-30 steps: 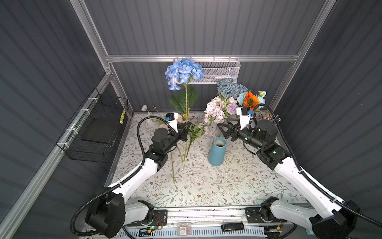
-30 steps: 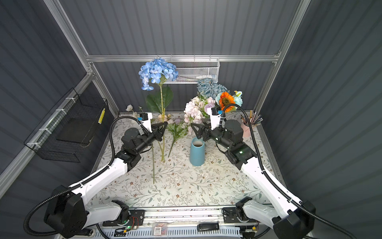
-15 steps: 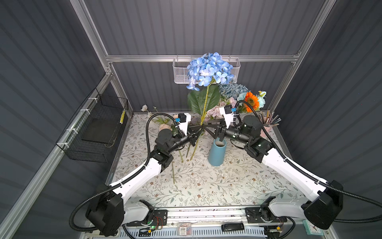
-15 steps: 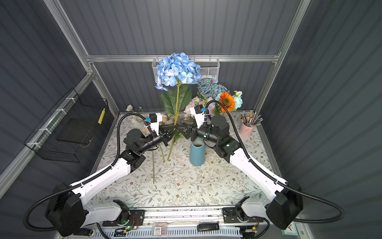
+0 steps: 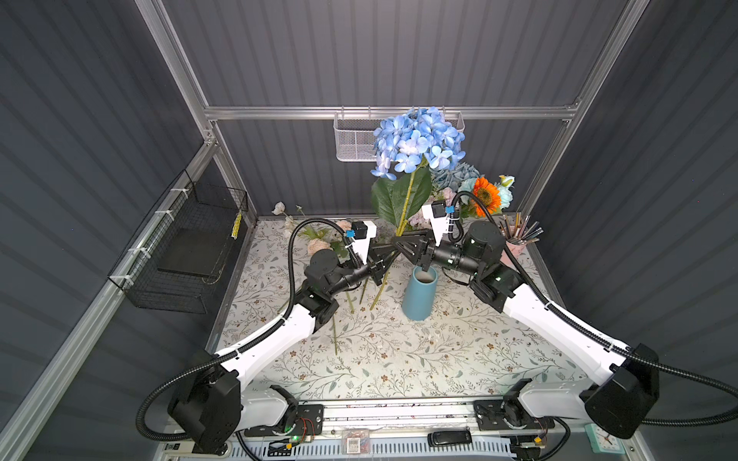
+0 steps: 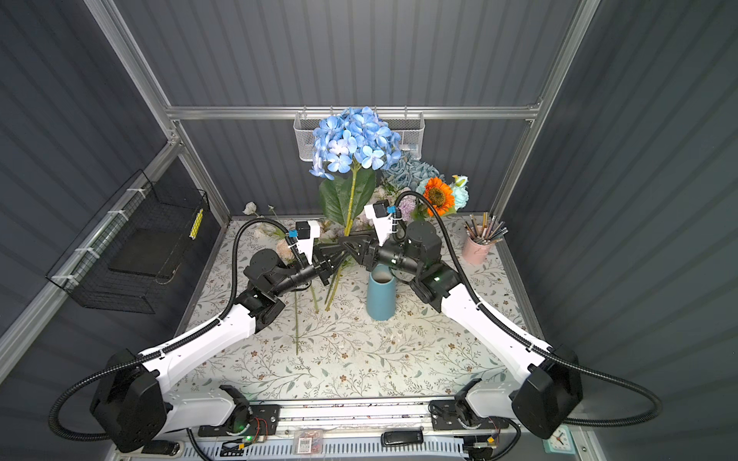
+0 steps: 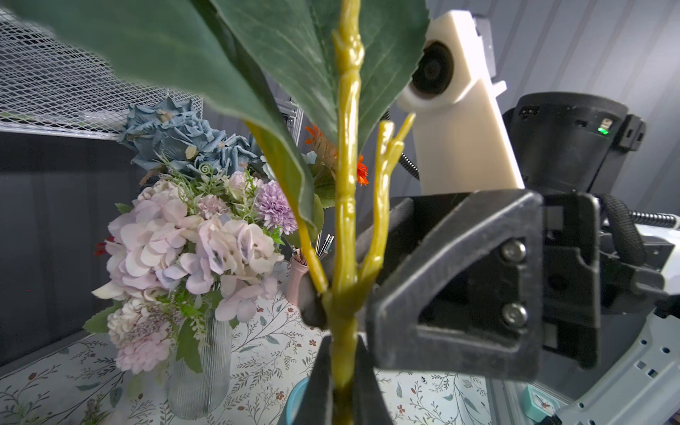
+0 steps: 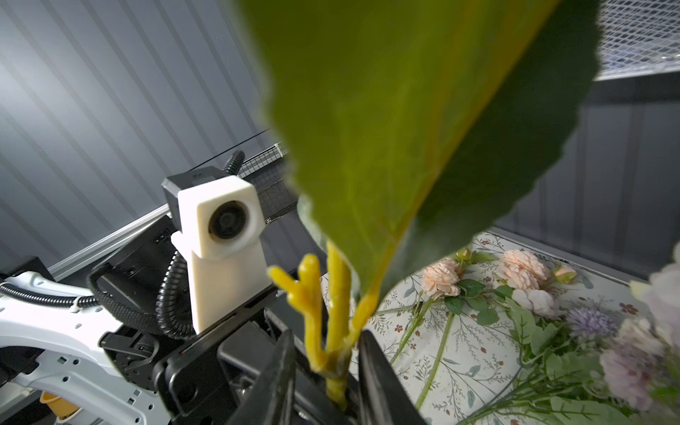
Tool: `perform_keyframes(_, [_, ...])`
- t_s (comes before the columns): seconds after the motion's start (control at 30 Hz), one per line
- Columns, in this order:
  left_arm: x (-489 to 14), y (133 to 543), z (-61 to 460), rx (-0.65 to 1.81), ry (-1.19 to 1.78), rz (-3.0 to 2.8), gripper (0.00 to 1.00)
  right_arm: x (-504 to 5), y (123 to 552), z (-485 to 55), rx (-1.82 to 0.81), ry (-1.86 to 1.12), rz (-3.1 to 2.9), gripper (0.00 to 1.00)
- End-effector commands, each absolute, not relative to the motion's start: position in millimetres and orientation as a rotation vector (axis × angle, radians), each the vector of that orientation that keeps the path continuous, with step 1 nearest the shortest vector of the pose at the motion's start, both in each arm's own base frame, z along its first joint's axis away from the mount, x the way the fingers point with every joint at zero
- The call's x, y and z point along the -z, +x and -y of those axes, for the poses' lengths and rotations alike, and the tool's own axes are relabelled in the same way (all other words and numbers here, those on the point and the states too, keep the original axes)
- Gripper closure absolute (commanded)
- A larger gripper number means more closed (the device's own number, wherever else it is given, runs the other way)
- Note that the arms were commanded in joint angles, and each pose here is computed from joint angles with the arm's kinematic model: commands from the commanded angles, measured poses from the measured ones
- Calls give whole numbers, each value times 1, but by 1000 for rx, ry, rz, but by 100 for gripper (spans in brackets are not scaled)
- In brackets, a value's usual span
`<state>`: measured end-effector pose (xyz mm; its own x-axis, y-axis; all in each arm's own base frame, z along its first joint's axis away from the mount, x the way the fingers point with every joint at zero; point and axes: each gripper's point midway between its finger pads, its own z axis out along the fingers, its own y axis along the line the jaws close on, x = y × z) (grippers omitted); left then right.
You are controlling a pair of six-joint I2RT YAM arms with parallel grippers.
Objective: Arrange flowers in a vase
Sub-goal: Place the flower in the vase.
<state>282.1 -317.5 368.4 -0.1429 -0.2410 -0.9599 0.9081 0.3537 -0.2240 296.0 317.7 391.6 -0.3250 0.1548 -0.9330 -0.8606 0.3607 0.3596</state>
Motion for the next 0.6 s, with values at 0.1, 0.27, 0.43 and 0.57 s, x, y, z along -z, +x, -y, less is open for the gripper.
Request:
perform_keyframes(0.1, [-393,271,321,1140,719,-1246,100,-400,297,-320,-1184,-667,-1536,92])
perform_keyframes(0.27, [-392,272,320,1156,696,-1262,18,-401,299,-313,-1147,-654,-1541,100])
perform_keyframes(0.43, [-386,276,309,1135,620,-1311,0,-406,303,-293,-1034,-630,-1547,100])
perform_keyframes(0.57, [-372,288,289,1040,520,-1388,0,-418,304,-271,-906,-611,-1539,100])
